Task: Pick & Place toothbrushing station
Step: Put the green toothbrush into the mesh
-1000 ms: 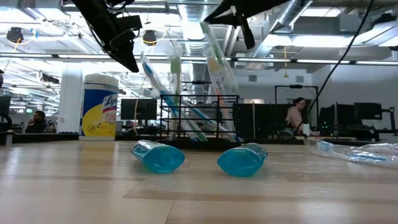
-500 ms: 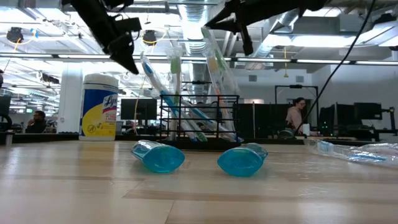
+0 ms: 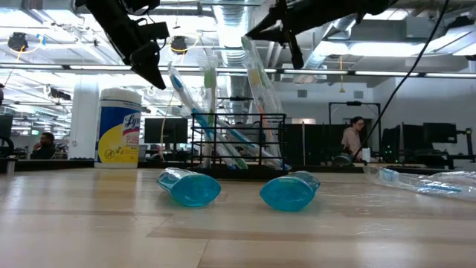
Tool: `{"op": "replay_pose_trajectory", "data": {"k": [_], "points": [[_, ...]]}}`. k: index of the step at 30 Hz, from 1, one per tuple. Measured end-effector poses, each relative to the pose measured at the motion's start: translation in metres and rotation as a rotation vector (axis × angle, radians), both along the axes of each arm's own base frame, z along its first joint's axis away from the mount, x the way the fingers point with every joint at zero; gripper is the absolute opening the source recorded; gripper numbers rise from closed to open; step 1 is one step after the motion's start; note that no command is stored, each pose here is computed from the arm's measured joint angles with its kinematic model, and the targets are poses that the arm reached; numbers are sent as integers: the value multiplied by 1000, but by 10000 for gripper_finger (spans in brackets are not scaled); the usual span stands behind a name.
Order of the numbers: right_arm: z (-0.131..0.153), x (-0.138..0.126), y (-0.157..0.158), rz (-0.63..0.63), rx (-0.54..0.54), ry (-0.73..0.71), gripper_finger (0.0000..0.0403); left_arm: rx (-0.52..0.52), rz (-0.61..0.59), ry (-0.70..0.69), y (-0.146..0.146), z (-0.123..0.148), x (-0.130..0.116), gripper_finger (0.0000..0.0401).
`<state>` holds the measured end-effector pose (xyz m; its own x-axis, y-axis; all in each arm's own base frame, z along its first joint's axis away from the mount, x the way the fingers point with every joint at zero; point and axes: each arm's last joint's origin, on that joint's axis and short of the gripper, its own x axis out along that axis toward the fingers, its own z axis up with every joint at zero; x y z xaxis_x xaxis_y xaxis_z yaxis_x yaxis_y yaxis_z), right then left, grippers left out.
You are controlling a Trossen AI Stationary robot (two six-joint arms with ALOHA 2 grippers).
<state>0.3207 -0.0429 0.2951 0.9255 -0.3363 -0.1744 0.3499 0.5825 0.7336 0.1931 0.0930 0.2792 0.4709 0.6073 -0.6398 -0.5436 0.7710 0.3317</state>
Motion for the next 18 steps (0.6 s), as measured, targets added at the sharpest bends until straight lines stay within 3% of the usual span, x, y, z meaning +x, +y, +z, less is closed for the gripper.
{"op": "replay_pose_trajectory", "data": {"k": [11, 18], "points": [[0, 0, -1, 2, -1, 0, 7, -18, 9, -8, 5, 0, -2, 117], [0, 0, -4, 22, 29, -5, 88, -18, 8, -8, 5, 0, -2, 117]]}}
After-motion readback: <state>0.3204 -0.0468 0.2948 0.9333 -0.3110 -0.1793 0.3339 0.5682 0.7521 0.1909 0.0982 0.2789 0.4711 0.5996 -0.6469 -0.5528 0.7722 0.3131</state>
